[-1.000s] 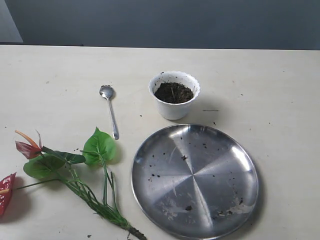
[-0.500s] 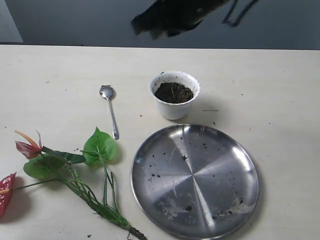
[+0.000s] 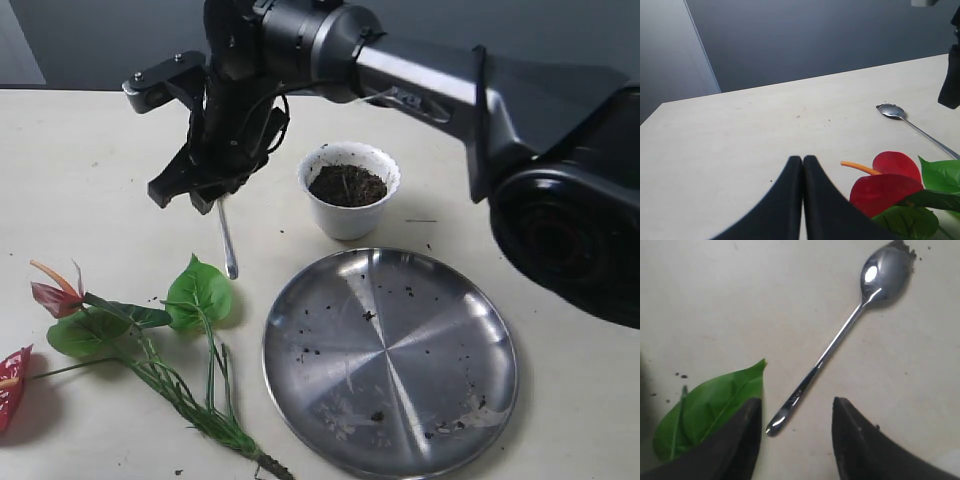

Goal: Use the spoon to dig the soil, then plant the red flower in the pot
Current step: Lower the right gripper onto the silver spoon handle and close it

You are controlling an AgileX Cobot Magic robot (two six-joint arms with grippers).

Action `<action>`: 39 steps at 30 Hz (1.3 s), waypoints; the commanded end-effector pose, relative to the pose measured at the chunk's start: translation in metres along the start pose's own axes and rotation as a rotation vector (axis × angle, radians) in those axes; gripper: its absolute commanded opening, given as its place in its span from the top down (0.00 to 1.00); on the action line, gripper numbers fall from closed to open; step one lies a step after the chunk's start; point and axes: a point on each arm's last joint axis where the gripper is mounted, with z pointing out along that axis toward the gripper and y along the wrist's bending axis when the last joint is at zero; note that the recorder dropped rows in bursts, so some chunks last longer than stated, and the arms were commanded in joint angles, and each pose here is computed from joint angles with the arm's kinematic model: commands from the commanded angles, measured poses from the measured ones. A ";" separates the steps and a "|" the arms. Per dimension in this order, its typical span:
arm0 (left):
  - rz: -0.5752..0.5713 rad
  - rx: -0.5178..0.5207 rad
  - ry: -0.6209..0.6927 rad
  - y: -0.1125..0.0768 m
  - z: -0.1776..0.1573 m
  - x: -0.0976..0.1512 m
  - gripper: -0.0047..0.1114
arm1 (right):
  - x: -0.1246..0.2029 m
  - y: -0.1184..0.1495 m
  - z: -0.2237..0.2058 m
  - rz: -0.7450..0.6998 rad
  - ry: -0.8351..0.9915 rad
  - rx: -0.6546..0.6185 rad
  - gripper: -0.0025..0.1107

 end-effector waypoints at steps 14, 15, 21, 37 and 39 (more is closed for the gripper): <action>-0.008 0.004 -0.006 0.000 0.000 -0.001 0.95 | -0.011 -0.012 0.049 0.097 -0.034 0.073 0.58; -0.008 0.004 -0.006 0.000 0.000 -0.001 0.95 | -0.012 -0.013 0.051 0.103 -0.044 0.076 0.58; -0.008 0.004 -0.006 0.000 0.000 -0.001 0.95 | -0.012 -0.014 0.062 0.135 -0.076 0.080 0.58; -0.008 0.004 -0.006 0.000 0.000 -0.001 0.95 | 0.000 -0.018 0.087 0.160 0.002 0.101 0.58; -0.008 0.004 -0.006 0.000 0.000 -0.001 0.95 | 0.003 -0.017 0.087 0.162 0.032 0.100 0.58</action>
